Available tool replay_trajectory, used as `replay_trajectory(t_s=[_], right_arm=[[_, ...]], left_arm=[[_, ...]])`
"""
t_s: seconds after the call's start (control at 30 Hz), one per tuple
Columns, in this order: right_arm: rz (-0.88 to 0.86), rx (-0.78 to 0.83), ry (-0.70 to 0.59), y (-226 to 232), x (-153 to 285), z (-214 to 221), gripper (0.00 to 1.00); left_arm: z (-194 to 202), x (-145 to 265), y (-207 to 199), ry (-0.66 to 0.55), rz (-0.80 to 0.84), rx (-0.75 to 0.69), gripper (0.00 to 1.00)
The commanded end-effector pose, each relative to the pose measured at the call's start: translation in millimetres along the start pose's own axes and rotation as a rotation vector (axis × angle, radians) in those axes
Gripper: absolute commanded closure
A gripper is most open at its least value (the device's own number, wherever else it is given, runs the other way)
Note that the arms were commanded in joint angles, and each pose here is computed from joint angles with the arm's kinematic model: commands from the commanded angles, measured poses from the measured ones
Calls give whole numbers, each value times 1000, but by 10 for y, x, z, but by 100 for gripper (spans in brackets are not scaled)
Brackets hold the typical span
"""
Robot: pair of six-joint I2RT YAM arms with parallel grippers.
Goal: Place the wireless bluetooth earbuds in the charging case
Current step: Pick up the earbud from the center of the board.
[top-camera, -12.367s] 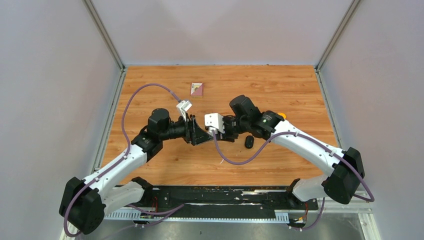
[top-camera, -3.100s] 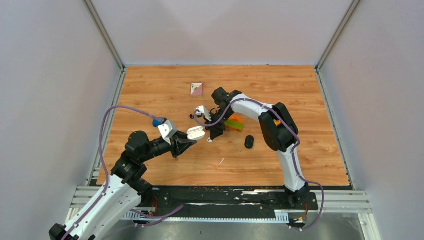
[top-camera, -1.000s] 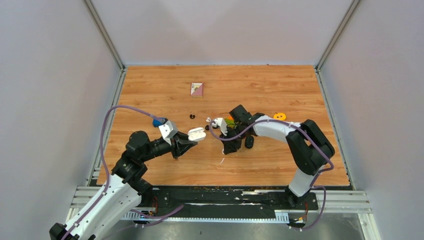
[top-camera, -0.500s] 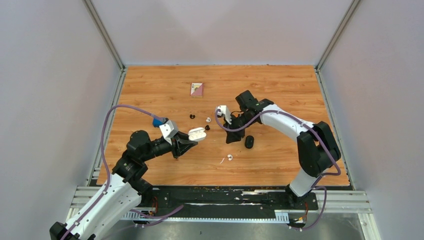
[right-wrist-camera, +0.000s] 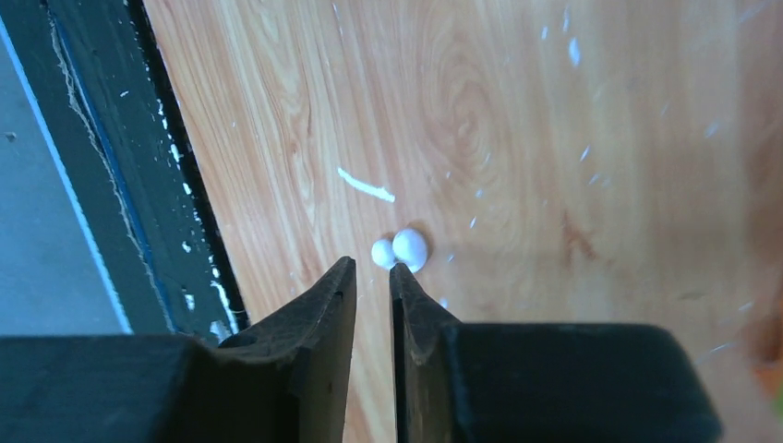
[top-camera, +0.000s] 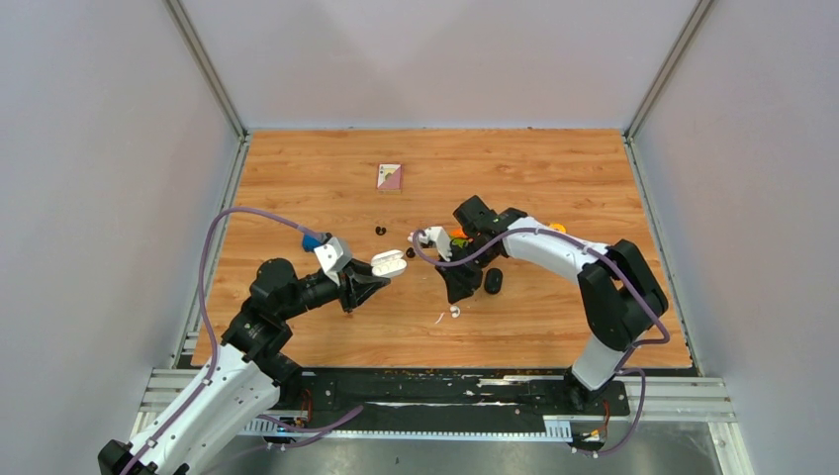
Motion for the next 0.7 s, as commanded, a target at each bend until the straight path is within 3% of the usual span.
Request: replay_trajectory(t_s=[0.0,0.2,0.43,0.67], right_arm=[[101,-227,-28,26,49,137,76],[150,-417,-42,-130,-1,278,78],[113,-475,-9,-180,-153,308,82],[122,-477,23,-263,-209,285,78]], left_arm=[[-92,2,23,-29,-13,-24,100],[-65,-4,41,-16,-21,-22,100],[-59,-8,45,-12,-22,-22,100],[-70,-1,42,-18,-24,-23,100]])
Point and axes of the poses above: each gripper's point midway between its finger pads, its own x axis back along the fingers, its own y axis along the line the jaws close on, z = x × y, the point moved 3 cm from there along x, back along the fingers, and after that the axes turned 6 degrees about -x, right-handed, at the moved point
